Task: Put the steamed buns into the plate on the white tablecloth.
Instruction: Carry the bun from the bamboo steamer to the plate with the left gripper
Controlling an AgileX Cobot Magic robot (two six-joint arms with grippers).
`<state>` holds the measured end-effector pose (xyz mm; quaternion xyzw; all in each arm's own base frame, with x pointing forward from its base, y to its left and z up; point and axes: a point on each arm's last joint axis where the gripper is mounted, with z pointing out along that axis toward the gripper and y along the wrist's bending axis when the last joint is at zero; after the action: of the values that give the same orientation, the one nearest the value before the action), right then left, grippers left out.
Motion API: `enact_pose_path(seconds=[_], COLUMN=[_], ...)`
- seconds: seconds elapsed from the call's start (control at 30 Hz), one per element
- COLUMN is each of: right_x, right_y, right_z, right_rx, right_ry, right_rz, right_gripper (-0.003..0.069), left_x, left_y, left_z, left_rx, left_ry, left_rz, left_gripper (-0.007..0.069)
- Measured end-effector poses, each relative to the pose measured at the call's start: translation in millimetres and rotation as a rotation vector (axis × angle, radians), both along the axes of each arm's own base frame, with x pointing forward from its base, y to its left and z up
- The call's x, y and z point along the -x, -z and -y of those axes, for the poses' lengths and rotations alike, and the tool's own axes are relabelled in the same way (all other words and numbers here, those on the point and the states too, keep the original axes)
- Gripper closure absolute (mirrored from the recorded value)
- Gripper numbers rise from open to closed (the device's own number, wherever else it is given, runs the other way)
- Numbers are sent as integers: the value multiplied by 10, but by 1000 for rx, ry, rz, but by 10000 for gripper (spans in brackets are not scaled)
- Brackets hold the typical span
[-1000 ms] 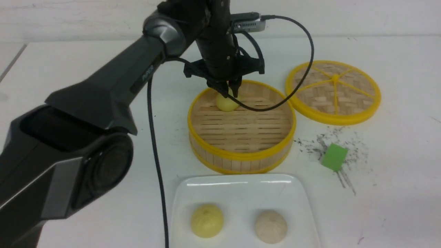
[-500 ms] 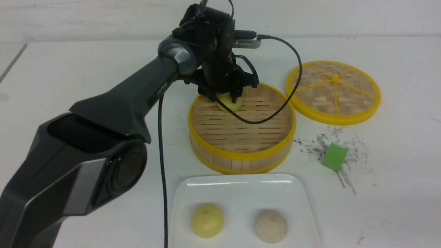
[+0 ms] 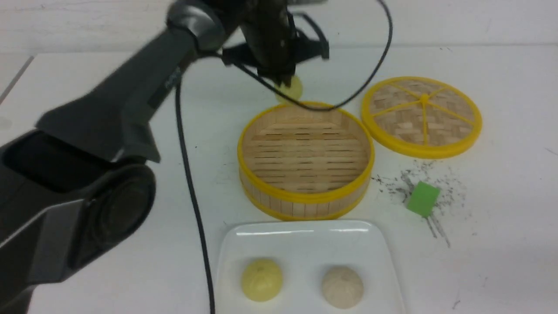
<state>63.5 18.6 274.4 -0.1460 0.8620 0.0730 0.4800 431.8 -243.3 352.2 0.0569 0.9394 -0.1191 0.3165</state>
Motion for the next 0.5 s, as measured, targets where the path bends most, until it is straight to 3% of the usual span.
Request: enact_pose_path(seconds=[0.13,0.27,0.37,0.5], right_x=[0,0,0,0], right_y=[-1,0,0,-1], right_z=[-1,-1,-1,0], right_rx=[-1,-1,-1,-1], right_ry=[0,0,0,0], right_rz=[0,0,0,1], right_gripper=[550,547,545,541], left_x=[463,903,1127,1503], left_y=[-902,-1259,-1154,-577], left_z=[-240,-406,-475,-496], left_rx=[84,117,112,30], left_ry=[51,151,198,245], left_rz=[171,191,99,-137], left_gripper=[603,603,603,603])
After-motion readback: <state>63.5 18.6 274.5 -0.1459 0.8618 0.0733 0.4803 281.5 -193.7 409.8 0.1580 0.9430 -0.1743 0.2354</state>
